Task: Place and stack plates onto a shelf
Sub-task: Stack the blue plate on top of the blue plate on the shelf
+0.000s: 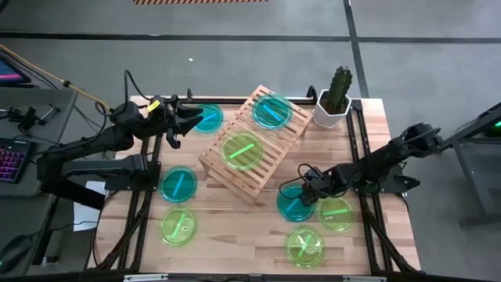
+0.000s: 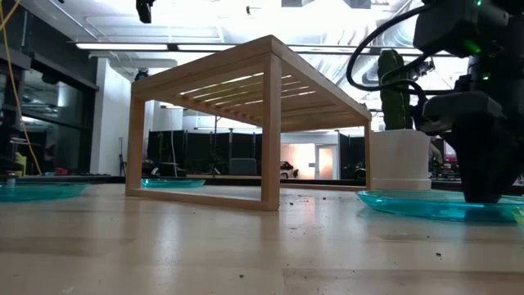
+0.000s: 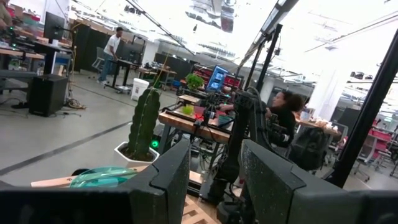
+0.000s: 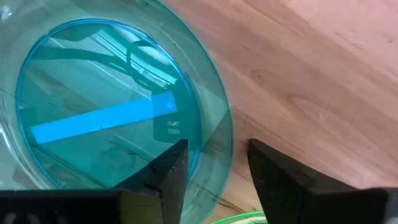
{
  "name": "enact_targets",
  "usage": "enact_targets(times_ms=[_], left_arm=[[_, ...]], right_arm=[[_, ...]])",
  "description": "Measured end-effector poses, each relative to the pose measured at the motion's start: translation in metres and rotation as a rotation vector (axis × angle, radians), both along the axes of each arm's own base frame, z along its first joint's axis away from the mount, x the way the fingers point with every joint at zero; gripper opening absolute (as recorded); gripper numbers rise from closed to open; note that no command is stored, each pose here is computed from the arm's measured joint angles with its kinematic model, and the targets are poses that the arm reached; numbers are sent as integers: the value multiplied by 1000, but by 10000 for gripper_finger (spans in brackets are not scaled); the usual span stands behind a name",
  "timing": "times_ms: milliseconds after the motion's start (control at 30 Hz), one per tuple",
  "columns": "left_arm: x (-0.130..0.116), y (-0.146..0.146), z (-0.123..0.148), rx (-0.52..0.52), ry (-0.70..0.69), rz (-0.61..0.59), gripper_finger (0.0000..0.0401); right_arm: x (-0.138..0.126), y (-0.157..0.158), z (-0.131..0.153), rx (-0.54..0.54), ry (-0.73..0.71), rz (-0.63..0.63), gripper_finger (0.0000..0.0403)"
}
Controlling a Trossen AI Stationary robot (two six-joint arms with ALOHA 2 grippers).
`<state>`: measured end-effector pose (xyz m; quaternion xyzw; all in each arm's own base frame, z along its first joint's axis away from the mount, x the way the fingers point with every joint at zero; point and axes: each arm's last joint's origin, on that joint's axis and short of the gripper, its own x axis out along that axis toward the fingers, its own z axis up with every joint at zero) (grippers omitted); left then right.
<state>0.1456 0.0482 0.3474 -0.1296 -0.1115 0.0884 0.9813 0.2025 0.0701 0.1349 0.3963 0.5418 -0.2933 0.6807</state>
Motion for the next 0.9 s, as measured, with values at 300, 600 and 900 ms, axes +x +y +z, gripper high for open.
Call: enact_targets(times_ms=[300,600,900], left_arm=[[0,0,0,41,7,8,134],[0,0,0,40,6,19,133],[0,0,1,42,1,20,133]], right_arm=[[-2,-1,-1,-19,21,9,13],[-5,-2,17,-16,-54,44,2],[-20,-9,55,-23,-256,120,0]])
